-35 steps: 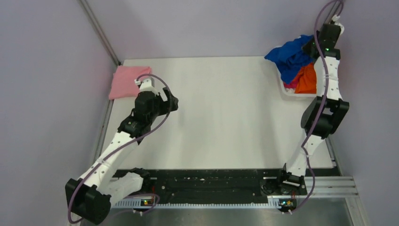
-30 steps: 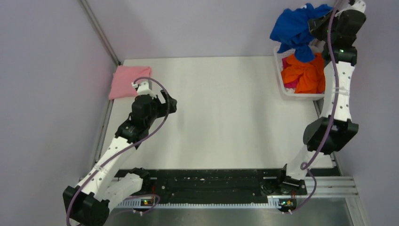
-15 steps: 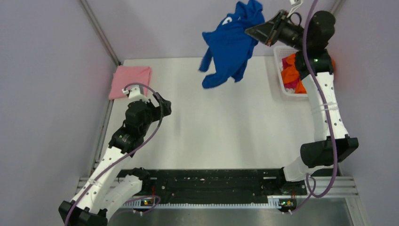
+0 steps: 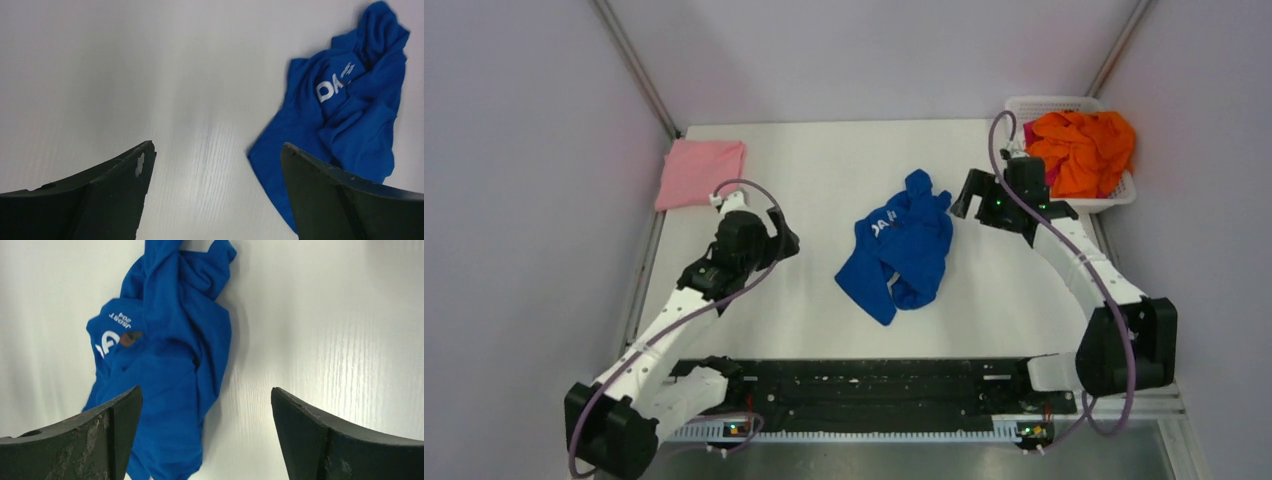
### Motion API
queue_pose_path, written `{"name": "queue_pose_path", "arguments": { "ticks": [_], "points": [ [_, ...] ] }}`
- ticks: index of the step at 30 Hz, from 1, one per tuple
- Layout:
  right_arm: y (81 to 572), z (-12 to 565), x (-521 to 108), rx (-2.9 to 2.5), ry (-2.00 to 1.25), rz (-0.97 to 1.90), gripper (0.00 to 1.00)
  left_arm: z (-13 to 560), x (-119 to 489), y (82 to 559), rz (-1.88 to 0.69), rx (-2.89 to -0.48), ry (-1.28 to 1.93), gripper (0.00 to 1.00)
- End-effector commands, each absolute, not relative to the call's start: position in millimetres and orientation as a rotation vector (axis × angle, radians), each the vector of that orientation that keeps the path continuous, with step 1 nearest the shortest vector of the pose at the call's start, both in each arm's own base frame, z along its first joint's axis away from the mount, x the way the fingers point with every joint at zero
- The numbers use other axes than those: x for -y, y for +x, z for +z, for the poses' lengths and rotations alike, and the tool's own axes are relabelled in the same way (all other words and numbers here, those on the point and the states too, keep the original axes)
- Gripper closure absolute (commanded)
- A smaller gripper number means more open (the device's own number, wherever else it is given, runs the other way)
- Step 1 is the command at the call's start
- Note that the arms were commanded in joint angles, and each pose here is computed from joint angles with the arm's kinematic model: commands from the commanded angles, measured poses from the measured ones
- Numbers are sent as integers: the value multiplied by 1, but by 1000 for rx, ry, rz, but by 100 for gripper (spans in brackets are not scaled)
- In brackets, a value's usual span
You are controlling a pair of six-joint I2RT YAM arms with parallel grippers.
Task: Fold and stack the t-shirts
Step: Move the tshirt to the center of the board, then flatten out the tshirt
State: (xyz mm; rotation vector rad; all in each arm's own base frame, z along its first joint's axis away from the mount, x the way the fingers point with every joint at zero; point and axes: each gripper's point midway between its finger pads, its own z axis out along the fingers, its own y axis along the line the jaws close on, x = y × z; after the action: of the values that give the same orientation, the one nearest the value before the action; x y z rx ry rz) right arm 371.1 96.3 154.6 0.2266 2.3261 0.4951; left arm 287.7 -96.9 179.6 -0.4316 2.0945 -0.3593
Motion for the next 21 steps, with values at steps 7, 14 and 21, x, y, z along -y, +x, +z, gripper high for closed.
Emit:
{"name": "queue_pose_path", "arguments": {
  "ticks": [7,14,21],
  "points": [
    [309,171,-191,-2198,-315,238,12,104,198,260,-877,-2459,-177,1],
    [297,114,-259,-2256,-604,220,25,75,236,262,-914,-2522,-134,6],
    [305,71,-265,-2324,-645,158,32,43,251,272,-788,-2605,-128,13]
  ]
}}
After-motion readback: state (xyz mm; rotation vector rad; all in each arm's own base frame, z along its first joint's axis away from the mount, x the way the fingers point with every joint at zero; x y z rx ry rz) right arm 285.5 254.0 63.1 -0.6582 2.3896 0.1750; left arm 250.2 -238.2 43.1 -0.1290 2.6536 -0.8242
